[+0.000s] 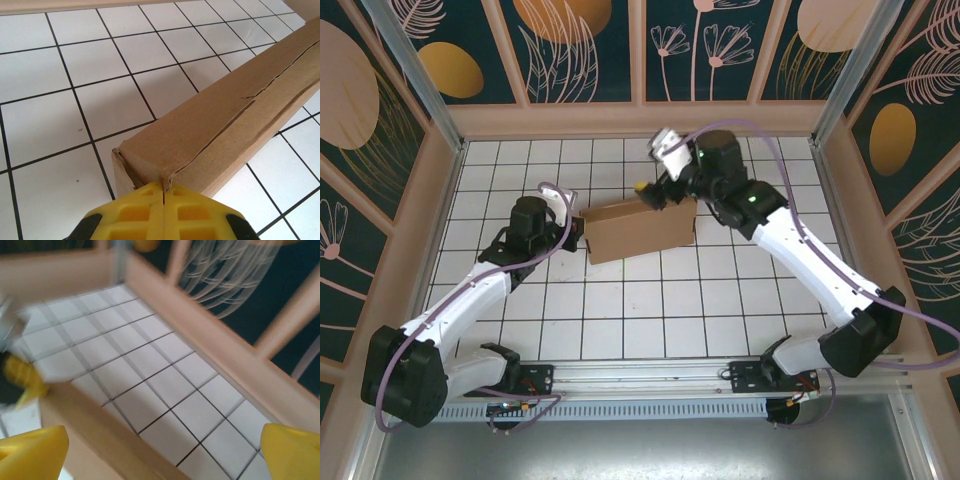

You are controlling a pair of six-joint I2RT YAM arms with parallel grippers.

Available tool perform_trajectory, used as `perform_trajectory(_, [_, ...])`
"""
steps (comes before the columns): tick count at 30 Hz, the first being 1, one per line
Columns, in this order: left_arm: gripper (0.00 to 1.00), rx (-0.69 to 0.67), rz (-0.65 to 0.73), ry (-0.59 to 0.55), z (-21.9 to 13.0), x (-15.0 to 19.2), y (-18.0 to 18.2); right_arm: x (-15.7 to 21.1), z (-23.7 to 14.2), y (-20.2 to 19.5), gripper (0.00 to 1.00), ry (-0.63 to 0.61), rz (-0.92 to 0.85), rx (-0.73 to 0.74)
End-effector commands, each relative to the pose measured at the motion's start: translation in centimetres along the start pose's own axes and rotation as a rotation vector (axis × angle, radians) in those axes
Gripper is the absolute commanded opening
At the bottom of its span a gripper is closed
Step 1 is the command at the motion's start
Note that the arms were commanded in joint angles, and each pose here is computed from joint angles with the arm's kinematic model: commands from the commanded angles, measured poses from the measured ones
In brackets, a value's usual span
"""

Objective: Fold the paper box

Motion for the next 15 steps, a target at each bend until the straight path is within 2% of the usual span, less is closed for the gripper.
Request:
perform_trajectory(1, [0.0, -0.058, 0.056, 0.147, 1.0, 2.7, 0.3, 3.3, 0.4, -3.9, 0.99, 0.301, 0.397, 0.3])
perform_trajectory(3, [0.0, -0.063, 0.07, 0.156, 1.1, 2.8, 0.0, 3.9, 0.0, -4.3, 0.99, 0.331, 0.449, 0.398])
perform_trajectory(4, [0.0, -0.063, 0.072, 0.155, 1.1, 2.8, 0.0, 4.4, -0.3, -4.2, 0.99, 0.326, 0.467, 0.388])
perform_trajectory(7, [0.0, -0.068, 0.098, 0.152, 1.0, 2.9, 0.1, 4.9, -2.0, -3.3, 0.95, 0.167, 0.518, 0.304])
perform_trajectory(10, [0.0, -0.088, 0.122, 0.168, 1.1, 3.3, 0.4, 5.5, -2.7, -2.7, 0.93, 0.124, 0.497, 0.308])
perform_trajectory(15, [0.0, -0.089, 0.143, 0.166, 1.1, 3.4, 0.2, 9.2, -2.5, -2.3, 0.66, 0.198, 0.405, 0.289])
Point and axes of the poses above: each hand's point on the last joint's axis, 136 mm out from that joint toward the fingers, its own z axis out along the fingers, its own y axis along the line the jaws close on, x = y × z, the point moved 8 cm from there along -z, back along the fingers, and after that the axes turned 14 degrees about -z, right-handed, at the moved point
